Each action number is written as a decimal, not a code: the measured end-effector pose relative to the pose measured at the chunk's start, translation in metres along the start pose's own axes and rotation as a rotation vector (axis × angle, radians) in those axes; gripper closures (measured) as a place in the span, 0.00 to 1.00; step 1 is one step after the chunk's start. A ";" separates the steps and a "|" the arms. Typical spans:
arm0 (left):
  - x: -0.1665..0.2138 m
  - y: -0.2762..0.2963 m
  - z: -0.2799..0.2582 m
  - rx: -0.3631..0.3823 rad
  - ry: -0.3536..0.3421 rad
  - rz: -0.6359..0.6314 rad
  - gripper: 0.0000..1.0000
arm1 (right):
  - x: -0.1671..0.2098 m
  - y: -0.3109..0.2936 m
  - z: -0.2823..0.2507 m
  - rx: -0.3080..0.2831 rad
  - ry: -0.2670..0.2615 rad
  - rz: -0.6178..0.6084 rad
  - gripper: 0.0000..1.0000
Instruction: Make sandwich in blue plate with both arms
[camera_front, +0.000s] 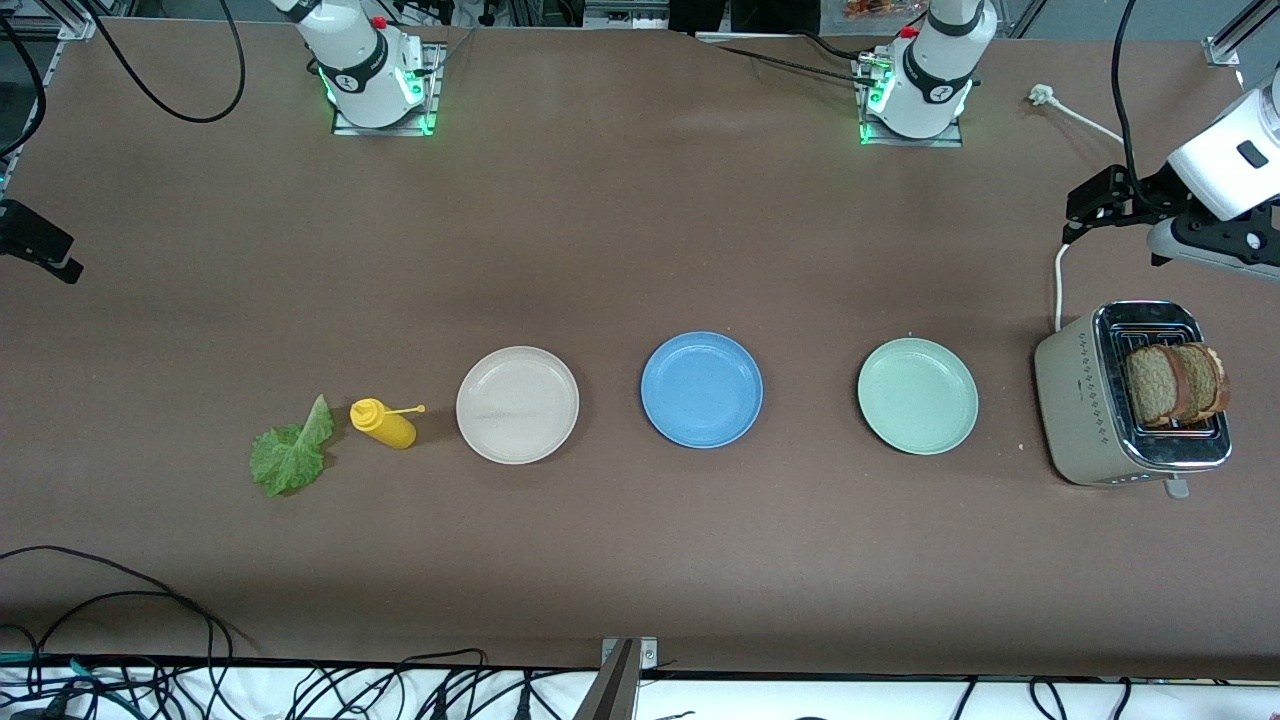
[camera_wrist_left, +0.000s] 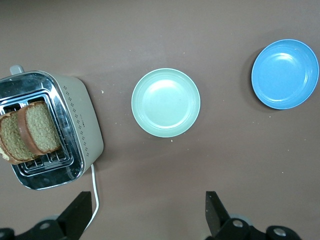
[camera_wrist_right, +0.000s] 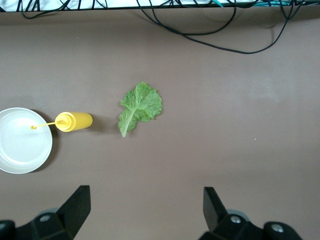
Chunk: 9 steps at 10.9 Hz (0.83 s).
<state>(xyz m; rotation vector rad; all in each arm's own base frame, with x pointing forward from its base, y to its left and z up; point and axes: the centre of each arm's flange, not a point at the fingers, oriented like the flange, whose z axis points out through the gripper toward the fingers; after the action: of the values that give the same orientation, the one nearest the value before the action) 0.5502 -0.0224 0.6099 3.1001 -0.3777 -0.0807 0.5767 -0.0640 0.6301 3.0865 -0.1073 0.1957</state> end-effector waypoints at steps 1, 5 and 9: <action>0.000 0.000 0.000 0.000 -0.001 0.000 0.00 | 0.000 0.001 0.000 0.000 0.000 0.002 0.00; -0.001 -0.002 0.000 -0.001 -0.002 -0.005 0.00 | 0.000 0.002 0.000 -0.001 0.000 0.004 0.00; -0.001 -0.004 0.000 -0.001 -0.002 -0.008 0.00 | 0.000 0.002 0.000 -0.001 0.000 0.004 0.00</action>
<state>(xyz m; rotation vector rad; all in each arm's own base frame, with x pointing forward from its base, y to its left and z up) 0.5501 -0.0179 0.6097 3.1012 -0.3650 -0.0841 0.5765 -0.0663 0.6300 3.0860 -0.1134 0.1952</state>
